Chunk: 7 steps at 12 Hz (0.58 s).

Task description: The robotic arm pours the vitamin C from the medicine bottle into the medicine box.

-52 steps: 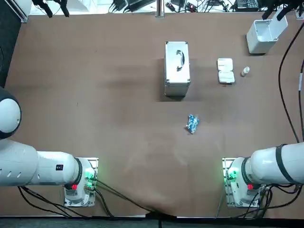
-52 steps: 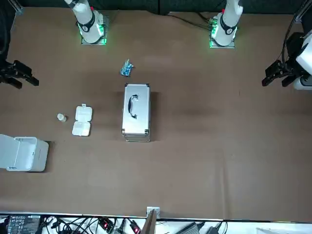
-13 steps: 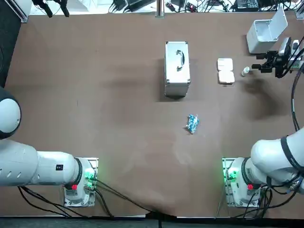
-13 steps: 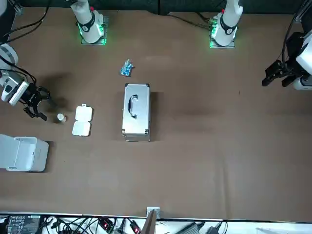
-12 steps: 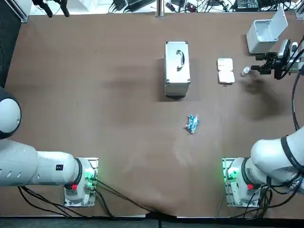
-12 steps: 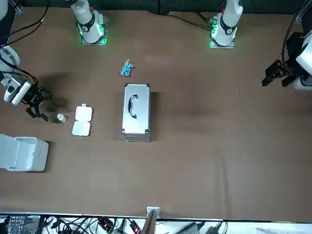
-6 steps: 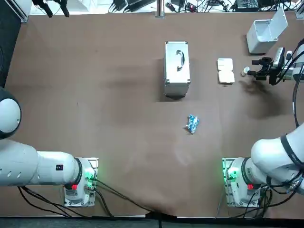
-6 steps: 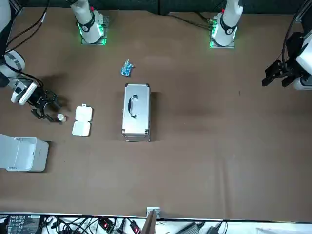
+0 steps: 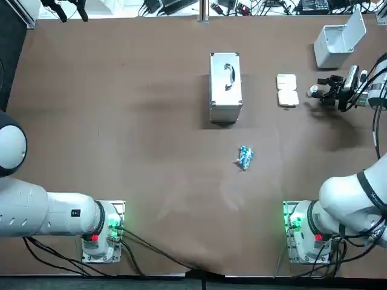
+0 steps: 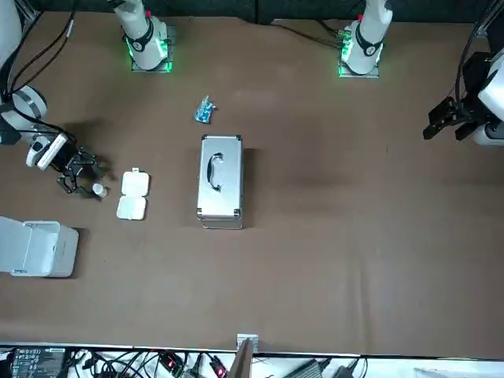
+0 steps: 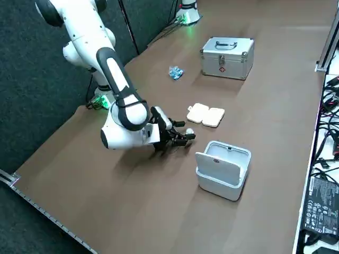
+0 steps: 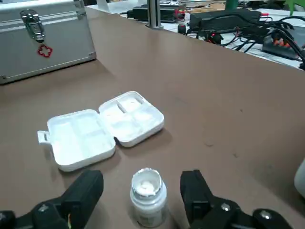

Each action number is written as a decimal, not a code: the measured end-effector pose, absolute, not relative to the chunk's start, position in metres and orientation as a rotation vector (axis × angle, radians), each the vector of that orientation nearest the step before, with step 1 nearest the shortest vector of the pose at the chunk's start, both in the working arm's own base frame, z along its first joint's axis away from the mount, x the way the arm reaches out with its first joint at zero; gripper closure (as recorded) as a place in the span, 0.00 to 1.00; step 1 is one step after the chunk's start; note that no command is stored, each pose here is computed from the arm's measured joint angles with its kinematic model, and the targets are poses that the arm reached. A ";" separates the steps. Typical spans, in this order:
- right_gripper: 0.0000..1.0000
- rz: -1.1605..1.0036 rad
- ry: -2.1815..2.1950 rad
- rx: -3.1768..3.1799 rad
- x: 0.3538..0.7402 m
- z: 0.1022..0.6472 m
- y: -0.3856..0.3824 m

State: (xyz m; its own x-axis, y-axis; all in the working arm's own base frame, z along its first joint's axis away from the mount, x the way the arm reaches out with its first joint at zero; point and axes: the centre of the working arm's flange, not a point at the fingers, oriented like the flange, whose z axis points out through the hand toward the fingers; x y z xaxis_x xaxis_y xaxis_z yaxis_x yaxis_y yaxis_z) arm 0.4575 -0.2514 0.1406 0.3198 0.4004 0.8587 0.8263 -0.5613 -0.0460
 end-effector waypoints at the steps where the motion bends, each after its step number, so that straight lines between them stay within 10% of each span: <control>1: 0.00 -1.172 -1.066 -2.108 0.457 0.137 -0.252; 7: 0.01 -1.216 -1.038 -2.096 0.458 0.115 -0.258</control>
State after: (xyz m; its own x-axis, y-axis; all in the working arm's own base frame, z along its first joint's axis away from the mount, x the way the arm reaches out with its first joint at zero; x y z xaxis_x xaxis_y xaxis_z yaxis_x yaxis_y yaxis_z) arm 0.4582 -0.2575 0.1152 0.3104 0.3639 0.8782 0.8106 -0.5840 -0.0445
